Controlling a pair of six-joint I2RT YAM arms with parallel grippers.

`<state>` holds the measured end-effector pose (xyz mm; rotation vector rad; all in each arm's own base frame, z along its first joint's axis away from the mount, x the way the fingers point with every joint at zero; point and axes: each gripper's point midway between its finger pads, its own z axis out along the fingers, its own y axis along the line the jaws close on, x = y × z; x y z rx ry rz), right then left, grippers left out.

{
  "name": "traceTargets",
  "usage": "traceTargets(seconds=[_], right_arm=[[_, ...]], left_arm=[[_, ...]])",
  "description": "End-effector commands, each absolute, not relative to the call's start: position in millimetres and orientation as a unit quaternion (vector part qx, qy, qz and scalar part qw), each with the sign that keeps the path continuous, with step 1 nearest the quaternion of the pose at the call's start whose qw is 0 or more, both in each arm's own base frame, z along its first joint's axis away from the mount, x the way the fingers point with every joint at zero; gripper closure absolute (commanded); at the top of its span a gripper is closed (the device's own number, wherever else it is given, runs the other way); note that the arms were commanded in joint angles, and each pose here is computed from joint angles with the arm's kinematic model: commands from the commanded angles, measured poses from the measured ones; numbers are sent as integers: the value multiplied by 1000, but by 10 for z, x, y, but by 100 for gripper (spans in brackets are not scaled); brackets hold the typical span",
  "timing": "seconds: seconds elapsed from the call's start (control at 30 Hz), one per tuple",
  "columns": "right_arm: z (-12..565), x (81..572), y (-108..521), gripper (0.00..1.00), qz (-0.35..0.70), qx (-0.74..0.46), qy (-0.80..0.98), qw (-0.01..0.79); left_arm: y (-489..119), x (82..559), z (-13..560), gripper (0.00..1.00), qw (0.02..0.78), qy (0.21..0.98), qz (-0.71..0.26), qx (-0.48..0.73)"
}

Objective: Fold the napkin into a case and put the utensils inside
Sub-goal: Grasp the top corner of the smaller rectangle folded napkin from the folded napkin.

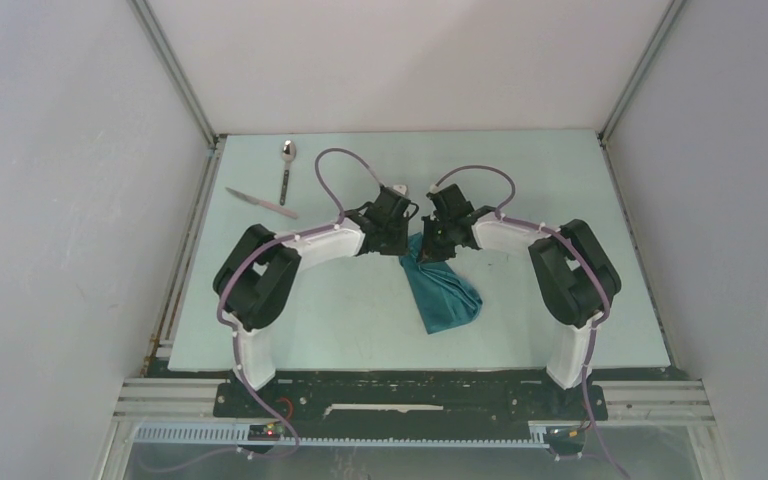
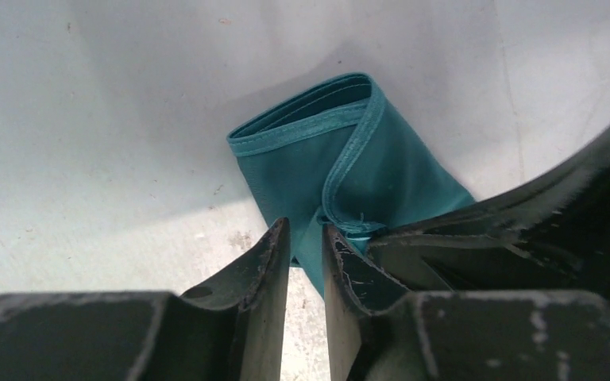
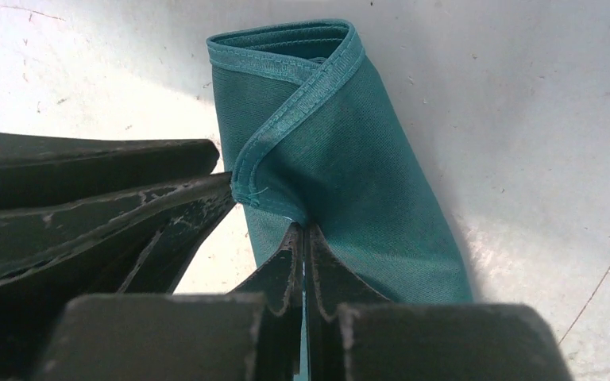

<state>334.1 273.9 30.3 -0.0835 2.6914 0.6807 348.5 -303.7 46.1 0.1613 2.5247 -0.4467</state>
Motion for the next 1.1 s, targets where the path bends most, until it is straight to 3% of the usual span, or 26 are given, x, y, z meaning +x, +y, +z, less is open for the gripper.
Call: traceTargets(seconds=[0.0, 0.6, 1.07], right_arm=[[510, 3406, 2789, 100, 268, -18, 942, 201], [507, 3406, 2764, 100, 270, -13, 942, 199], [536, 3357, 2801, 100, 281, -3, 941, 187]], left_arm=[[-2961, 3573, 436, 73, 294, 946, -119, 71], [-3094, 3528, 470, 65, 302, 943, -95, 103], [-3075, 3638, 509, 83, 310, 944, -71, 92]])
